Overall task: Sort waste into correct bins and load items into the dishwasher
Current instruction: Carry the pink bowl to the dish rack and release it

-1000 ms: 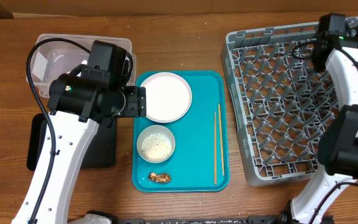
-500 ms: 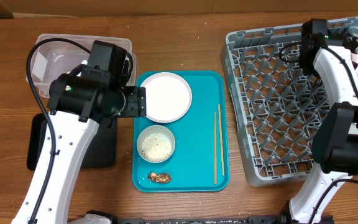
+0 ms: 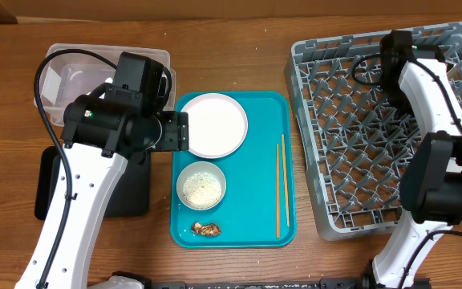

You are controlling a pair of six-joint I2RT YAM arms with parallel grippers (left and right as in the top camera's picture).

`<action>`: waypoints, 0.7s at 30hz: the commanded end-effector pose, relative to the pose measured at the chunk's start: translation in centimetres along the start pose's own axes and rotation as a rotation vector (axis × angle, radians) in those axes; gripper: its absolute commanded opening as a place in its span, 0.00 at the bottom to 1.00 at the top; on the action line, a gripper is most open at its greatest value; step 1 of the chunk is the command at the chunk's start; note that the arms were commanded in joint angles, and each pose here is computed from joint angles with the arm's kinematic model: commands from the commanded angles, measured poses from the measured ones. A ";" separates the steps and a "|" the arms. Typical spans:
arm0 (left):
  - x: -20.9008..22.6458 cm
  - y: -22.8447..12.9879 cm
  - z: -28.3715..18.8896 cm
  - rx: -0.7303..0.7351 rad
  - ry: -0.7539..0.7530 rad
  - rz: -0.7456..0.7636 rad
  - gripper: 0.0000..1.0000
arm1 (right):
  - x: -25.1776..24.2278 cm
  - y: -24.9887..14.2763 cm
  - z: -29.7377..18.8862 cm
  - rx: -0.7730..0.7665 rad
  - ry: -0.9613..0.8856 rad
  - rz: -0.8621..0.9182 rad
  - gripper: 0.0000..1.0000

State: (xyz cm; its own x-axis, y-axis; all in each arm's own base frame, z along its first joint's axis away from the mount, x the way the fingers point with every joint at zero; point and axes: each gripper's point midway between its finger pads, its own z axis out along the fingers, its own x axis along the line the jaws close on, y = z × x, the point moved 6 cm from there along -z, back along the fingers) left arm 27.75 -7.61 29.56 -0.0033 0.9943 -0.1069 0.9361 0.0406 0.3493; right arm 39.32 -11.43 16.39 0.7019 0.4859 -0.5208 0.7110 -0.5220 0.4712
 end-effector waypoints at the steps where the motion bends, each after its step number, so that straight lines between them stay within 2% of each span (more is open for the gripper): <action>1: -0.1 0.1 -0.2 -0.008 -0.004 -0.004 0.80 | 0.1 -0.1 -1.3 0.000 0.052 0.020 0.05; 8: -0.1 0.1 -0.2 -0.008 -0.004 -0.004 0.81 | -2.8 1.6 -6.3 -0.082 0.174 0.105 0.11; 17: -0.1 0.1 -0.2 -0.008 -0.004 -0.004 0.84 | -7.3 1.2 -10.7 -0.036 0.418 0.120 0.13; 18: -0.1 0.1 -0.2 -0.008 -0.004 -0.004 0.84 | -7.9 1.0 -11.0 -0.022 0.437 0.121 0.15; 21: -0.1 0.1 -0.2 -0.008 -0.004 -0.004 0.86 | -8.7 -0.2 -11.6 0.045 0.493 0.102 0.28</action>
State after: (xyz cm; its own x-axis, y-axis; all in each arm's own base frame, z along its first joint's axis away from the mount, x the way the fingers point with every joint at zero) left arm 27.76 -7.61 29.55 -0.0033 0.9943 -0.1069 0.9361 0.0406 0.3493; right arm 34.33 -8.38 28.08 0.7396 0.6513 -0.1698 0.6295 -0.5801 0.5169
